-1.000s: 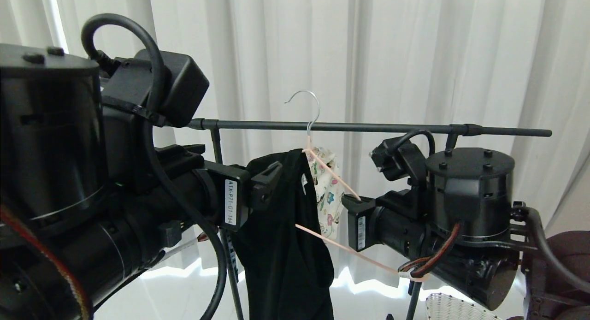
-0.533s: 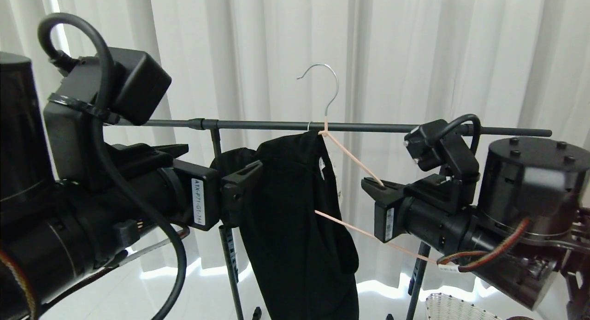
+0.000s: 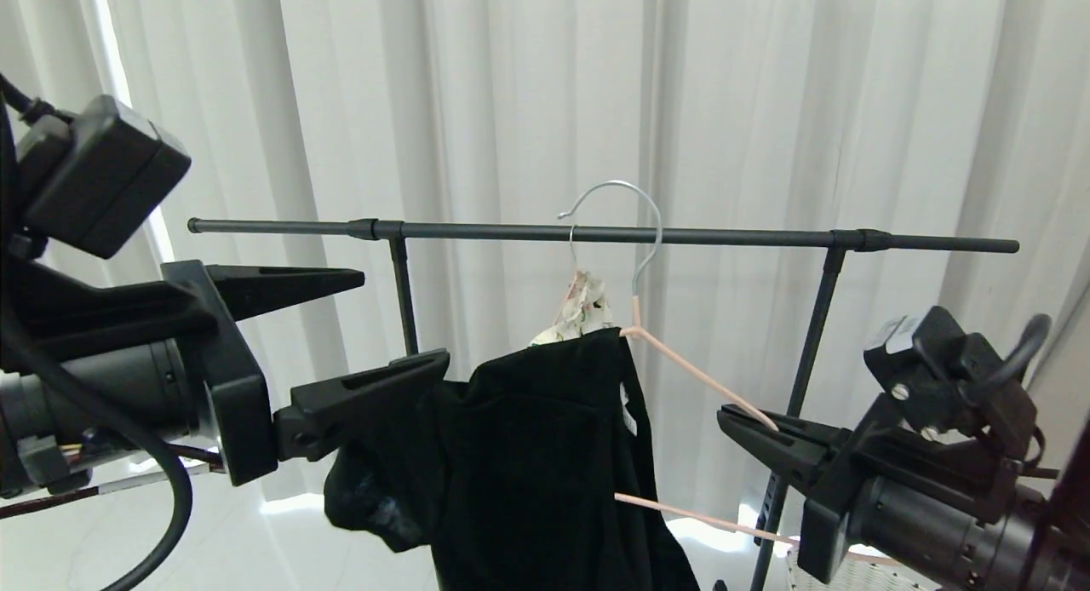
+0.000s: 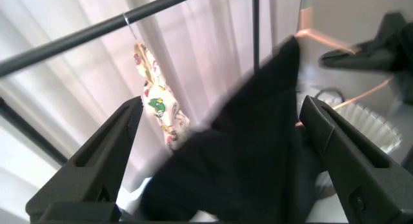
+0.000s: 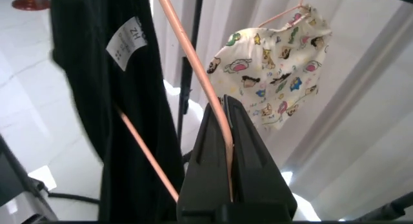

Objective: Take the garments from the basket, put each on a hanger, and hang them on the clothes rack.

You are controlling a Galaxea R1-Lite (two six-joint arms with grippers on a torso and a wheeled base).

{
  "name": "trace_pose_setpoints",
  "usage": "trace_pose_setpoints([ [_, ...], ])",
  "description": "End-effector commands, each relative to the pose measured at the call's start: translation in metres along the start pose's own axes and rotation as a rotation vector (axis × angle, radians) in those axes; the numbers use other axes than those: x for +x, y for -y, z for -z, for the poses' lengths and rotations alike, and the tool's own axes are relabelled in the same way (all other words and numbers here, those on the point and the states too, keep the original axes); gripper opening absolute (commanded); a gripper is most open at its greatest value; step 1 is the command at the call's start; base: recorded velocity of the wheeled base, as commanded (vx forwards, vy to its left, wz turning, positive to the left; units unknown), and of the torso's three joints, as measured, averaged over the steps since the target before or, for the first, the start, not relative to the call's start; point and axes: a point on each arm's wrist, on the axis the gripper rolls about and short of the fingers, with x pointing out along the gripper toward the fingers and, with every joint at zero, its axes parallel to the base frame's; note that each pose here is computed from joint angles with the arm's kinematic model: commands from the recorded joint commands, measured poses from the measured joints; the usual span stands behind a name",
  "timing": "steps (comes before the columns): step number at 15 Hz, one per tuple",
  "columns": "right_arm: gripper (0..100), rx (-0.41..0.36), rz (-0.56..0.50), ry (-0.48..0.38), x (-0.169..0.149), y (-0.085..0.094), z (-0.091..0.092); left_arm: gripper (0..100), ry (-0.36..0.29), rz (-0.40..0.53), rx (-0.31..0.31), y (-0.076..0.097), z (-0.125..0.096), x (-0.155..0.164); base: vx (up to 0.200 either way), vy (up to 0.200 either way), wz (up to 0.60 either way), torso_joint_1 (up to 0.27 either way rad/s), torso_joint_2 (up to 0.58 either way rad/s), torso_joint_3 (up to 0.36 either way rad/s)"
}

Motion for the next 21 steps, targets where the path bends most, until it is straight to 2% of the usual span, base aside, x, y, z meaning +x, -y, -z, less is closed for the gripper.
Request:
trace_pose_setpoints([
  [1, 0, -0.003, -0.034, 0.018, -0.015, -0.003, 0.001, 100, -0.024, 0.02, 0.017, 0.0, 0.012, -0.003, 0.0, 0.0, 0.0, 0.0, 0.0, 0.0],
  [3, 0, -0.002, -0.035, 0.013, -0.016, -0.003, 0.003, 100, -0.025, 0.063, 0.039, 0.003, 0.018, -0.006, 0.0, 0.0, 0.0, 0.0, 0.0, 0.0],
  [5, 0, -0.003, -0.056, 0.03, -0.018, -0.004, 0.007, 100, -0.023, 0.136, 0.051, 0.009, 0.025, -0.01, 0.0, 0.0, 0.0, 0.0, 0.0, 0.0],
  [6, 0, -0.019, -0.09, 0.027, -0.024, -0.007, 0.01, 100, -0.015, 0.208, 0.065, 0.016, 0.026, -0.008, 0.0, 0.0, 0.0, 0.0, 0.0, 0.0],
  [7, 0, -0.025, -0.095, 0.019, -0.025, -0.007, 0.012, 100, -0.016, 0.227, 0.067, 0.019, 0.026, -0.007, 0.0, 0.0, 0.0, 0.0, 0.0, 0.0],
  [8, 0, -0.034, -0.113, 0.014, -0.027, -0.008, 0.015, 100, -0.034, 0.285, 0.071, 0.027, 0.032, -0.004, 0.0, 0.0, 0.0, 0.0, 0.0, 0.0],
  [10, 0, -0.041, -0.158, 0.005, -0.029, -0.013, 0.018, 100, -0.068, 0.332, 0.07, 0.034, 0.04, 0.001, 0.0, 0.0, 0.0, 0.0, 0.0, 0.0],
  [14, 0, -0.055, -0.194, 0.003, -0.032, -0.019, 0.019, 100, -0.11, 0.378, 0.069, 0.042, 0.053, 0.002, 0.0, 0.0, 0.0, 0.0, 0.0, 0.0],
  [17, 0, -0.077, -0.214, 0.012, -0.032, -0.023, 0.017, 100, -0.123, 0.387, 0.069, 0.043, 0.053, 0.008, 0.0, 0.0, 0.0, 0.0, 0.0, 0.0],
  [21, 0, -0.096, -0.225, 0.017, -0.033, -0.025, 0.016, 100, -0.137, 0.457, 0.087, 0.056, 0.056, 0.009, 0.0, 0.0, 0.0, 0.0, 0.0, 0.0],
])
